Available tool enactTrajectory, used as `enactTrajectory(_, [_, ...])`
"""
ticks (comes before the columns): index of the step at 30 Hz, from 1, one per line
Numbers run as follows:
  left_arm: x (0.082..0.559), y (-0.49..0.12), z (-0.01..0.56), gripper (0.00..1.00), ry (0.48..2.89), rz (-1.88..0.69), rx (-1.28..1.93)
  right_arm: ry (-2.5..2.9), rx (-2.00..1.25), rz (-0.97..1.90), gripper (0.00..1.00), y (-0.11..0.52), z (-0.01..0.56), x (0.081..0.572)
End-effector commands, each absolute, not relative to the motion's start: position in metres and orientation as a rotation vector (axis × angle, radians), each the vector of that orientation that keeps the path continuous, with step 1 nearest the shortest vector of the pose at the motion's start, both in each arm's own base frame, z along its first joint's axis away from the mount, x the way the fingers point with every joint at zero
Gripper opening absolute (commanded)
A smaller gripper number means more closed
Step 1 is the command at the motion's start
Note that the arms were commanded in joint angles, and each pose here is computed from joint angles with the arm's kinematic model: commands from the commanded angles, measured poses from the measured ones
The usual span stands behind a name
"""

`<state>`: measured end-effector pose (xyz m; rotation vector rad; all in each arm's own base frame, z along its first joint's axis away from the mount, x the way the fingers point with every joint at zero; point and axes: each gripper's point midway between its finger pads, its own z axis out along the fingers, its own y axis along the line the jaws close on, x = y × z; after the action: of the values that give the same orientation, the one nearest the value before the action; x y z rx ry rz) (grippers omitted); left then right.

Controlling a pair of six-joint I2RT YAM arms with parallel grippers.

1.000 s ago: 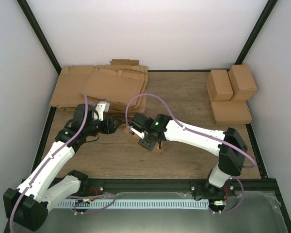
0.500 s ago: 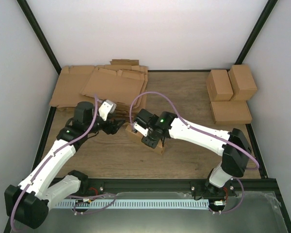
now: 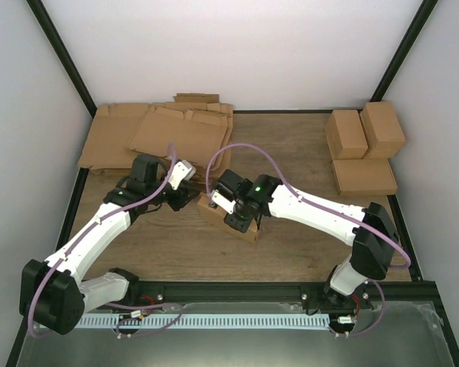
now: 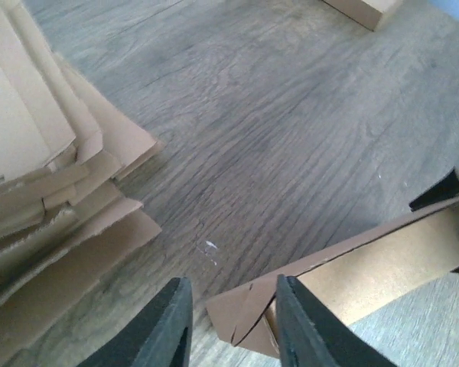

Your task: Fold the paper box

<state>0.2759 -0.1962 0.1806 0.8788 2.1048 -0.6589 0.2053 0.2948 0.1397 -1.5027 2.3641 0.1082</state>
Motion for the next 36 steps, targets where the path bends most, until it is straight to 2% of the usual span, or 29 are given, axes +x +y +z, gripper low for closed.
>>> enactTrajectory(1, [0.273,-0.209,0.196,0.28,2.030,-0.724,0.955,2.314,-1.499,0.157,0.36,0.300,0.154,0.208])
enactTrajectory(3, [0.271,-0.210,0.196,0.24,2.031,-0.741,0.961,2.314,-1.500,0.161,0.36,0.302,0.154,0.208])
enactTrajectory(6, [0.267,-0.212,0.198,0.24,2.023,-0.771,0.967,2.314,-1.498,0.160,0.36,0.304,0.154,0.209])
enactTrajectory(8, [0.265,-0.211,0.199,0.28,2.020,-0.766,0.963,2.316,-1.499,0.163,0.37,0.305,0.154,0.209])
enactTrajectory(12, [0.263,-0.205,0.196,0.42,2.036,-0.727,0.954,2.323,-1.501,0.153,0.37,0.304,0.152,0.210])
enactTrajectory(14, [0.263,-0.204,0.192,0.43,2.056,-0.722,0.954,2.326,-1.501,0.151,0.37,0.304,0.152,0.210])
enactTrajectory(18, [0.261,-0.202,0.188,0.36,2.075,-0.720,0.955,2.332,-1.496,0.152,0.37,0.305,0.152,0.211])
enactTrajectory(25, [0.262,-0.199,0.176,0.35,2.096,-0.692,0.968,2.338,-1.488,0.158,0.37,0.306,0.153,0.211])
enactTrajectory(32, [0.262,-0.200,0.167,0.30,2.113,-0.696,0.975,2.354,-1.482,0.165,0.37,0.307,0.152,0.210])
enactTrajectory(36, [0.262,-0.204,0.169,0.17,2.107,-0.720,0.984,2.360,-1.481,0.168,0.37,0.308,0.151,0.210])
